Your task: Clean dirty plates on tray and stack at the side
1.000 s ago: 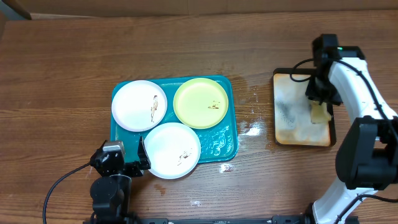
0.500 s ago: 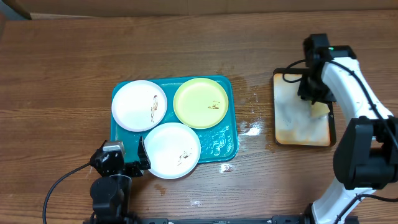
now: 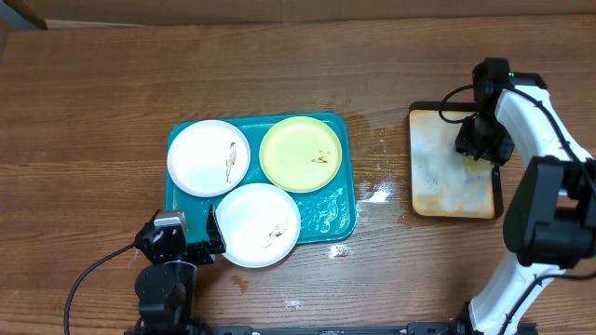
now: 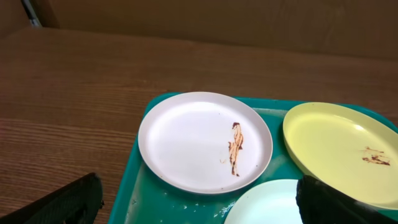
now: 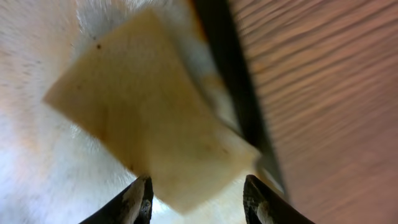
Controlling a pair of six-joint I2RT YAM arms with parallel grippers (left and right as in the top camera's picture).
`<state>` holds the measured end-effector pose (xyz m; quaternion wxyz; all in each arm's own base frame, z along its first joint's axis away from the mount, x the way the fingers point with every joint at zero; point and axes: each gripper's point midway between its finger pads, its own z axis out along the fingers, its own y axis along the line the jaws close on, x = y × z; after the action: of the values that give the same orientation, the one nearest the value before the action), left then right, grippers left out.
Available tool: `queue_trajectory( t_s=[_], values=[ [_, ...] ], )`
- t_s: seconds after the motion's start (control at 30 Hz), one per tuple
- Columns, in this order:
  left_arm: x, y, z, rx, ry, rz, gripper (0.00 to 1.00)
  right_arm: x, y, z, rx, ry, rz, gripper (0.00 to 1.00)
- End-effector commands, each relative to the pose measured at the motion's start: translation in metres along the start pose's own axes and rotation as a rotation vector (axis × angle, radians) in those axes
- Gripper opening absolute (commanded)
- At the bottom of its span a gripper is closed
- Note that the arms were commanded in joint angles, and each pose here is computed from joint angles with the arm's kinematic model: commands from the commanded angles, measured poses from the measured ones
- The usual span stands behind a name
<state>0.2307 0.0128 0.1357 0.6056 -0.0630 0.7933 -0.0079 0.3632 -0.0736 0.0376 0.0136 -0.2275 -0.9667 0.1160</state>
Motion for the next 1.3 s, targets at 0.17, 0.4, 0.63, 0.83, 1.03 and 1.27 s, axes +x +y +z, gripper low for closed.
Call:
queue_trajectory(
  t_s=[0.17, 0.4, 0.63, 0.83, 1.03, 1.27],
  values=[
    [-0.001, 0.0, 0.0, 0.0, -0.012, -0.008, 1.0, -0.001, 0.015, 0.015, -0.045, 0.022, -0.002, 0.62],
    [-0.001, 0.0, 0.0, 0.0, -0.012, -0.008, 1.0, 0.0, 0.018, 0.015, -0.058, 0.022, -0.056, 0.15],
    [-0.002, 0.001, 0.0, 0.0, -0.012, -0.008, 1.0, 0.003, 0.024, 0.015, -0.093, 0.037, -0.08, 0.04],
    [-0.001, 0.0, 0.0, 0.0, -0.012, -0.008, 1.0, 0.01, 0.04, 0.011, -0.108, 0.038, -0.151, 0.04],
    [-0.001, 0.001, 0.0, 0.0, -0.012, -0.008, 1.0, 0.014, 0.061, 0.0, -0.112, 0.015, -0.205, 0.04],
    [-0.001, 0.0, 0.0, 0.0, -0.012, -0.008, 1.0, 0.011, 0.059, -0.016, -0.104, 0.017, -0.161, 0.04]
  ],
)
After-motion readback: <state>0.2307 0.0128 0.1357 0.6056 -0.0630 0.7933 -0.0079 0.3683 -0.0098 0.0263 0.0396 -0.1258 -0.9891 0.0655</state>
